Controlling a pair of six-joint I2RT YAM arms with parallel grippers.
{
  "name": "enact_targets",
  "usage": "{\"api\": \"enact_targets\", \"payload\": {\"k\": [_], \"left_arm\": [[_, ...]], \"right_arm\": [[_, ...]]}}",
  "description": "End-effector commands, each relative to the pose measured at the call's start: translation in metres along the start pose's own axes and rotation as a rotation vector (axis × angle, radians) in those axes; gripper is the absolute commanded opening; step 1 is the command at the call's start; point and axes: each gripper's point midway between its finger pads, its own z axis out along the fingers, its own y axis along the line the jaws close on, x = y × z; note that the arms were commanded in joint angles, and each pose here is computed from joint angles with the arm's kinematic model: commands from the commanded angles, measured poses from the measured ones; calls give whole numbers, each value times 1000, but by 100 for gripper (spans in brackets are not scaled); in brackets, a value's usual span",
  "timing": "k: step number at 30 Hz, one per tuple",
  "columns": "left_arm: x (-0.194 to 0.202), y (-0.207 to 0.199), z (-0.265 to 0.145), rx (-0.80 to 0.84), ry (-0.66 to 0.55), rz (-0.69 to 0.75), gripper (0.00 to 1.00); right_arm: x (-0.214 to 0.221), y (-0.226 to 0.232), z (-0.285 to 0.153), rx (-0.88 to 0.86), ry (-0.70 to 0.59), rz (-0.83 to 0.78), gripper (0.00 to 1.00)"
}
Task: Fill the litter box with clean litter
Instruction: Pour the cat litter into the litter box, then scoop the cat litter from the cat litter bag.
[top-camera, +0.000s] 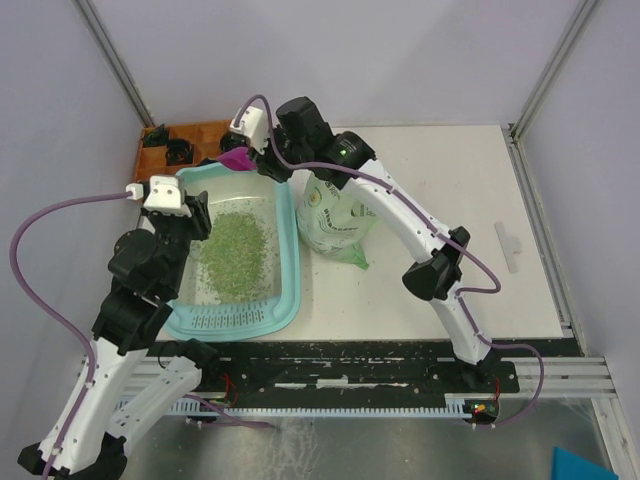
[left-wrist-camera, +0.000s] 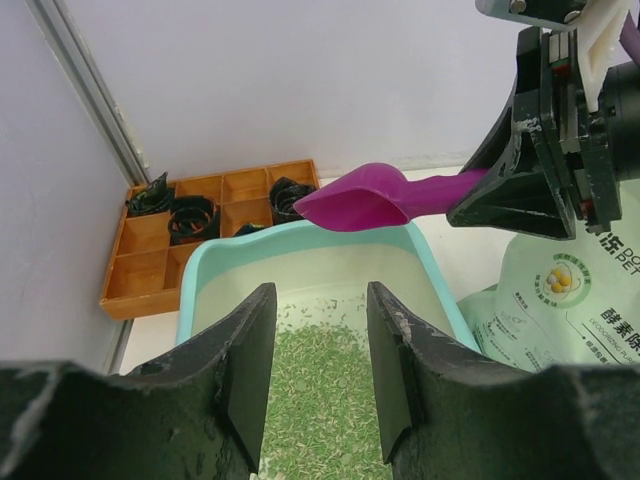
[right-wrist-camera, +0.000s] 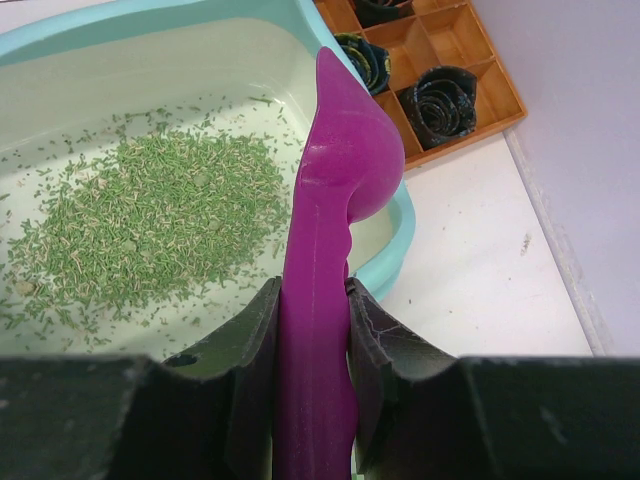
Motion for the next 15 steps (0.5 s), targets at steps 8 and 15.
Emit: {"api": "enact_targets", "payload": {"k": [8, 15], "left_arm": [[-15, -16, 13, 52, -67, -46, 52], [-21, -46, 37, 164, -82, -30, 54]], "right_arm": [[-52, -16, -65, 102, -124, 7, 1], [-46, -95, -131, 350, -96, 13, 1]]}}
